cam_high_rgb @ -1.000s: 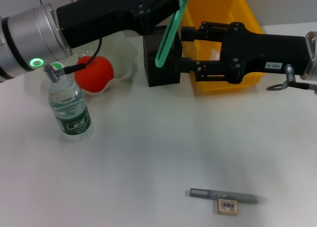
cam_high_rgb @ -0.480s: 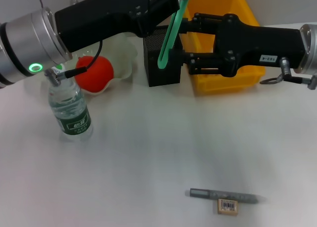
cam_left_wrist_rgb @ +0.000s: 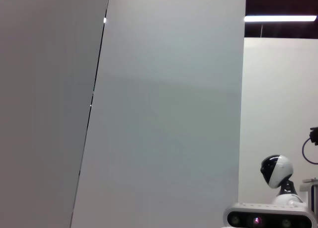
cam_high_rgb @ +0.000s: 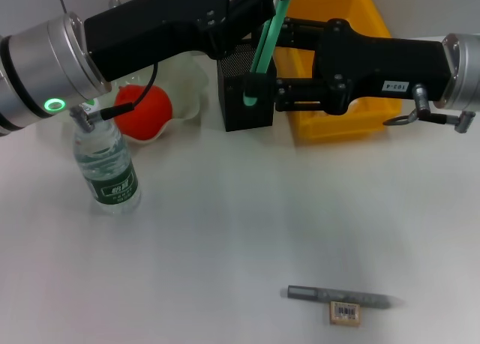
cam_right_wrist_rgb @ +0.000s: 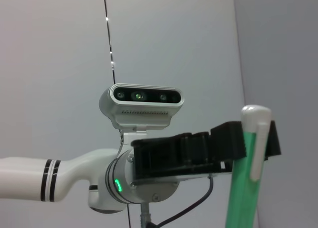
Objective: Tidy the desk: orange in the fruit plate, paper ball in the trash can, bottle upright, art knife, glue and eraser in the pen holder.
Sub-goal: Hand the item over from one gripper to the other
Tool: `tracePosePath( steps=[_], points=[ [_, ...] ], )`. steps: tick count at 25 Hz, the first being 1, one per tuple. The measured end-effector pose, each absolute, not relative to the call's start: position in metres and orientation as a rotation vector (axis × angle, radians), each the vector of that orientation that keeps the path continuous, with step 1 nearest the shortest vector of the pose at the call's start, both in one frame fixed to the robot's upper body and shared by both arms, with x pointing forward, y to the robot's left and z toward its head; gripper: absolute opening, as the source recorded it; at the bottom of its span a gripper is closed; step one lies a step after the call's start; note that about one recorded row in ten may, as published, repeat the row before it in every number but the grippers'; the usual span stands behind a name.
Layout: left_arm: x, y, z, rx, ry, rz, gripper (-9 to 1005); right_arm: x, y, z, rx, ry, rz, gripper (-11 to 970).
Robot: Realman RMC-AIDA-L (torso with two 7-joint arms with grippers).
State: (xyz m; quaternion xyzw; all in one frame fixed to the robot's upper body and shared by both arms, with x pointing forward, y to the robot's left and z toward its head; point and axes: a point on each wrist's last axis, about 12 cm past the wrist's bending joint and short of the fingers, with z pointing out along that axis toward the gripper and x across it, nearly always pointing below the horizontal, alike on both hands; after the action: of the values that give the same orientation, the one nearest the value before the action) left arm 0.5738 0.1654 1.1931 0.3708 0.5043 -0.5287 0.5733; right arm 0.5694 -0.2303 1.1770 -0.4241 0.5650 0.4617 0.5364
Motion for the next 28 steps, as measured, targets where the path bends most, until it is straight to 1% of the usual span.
tracePosePath(
  steps=[4,6,23,28],
  points=[
    [0.5733,0.1645,1.1914,0.858,1.166,-1.247,211,0.5702,-0.2250,1.1775,-1.031,1.342,1.109,755],
    [0.5733,0.1645,1.1914,0.858,1.166,-1.247,212,0.5708,-0.2239,1.1782,-1.034,1.339,1.110,740],
    [0.5728,0.1692,1.1867,0.829,1.170,-1.242,214,0.5722,-0.2262,1.1778,-1.014,1.345,1.095,414],
    [0.5736,0.1703,1.1867,0.821,1.169,-1.241,215,0.5723,-0.2264,1.1779,-1.015,1.346,1.095,406]
  ],
)
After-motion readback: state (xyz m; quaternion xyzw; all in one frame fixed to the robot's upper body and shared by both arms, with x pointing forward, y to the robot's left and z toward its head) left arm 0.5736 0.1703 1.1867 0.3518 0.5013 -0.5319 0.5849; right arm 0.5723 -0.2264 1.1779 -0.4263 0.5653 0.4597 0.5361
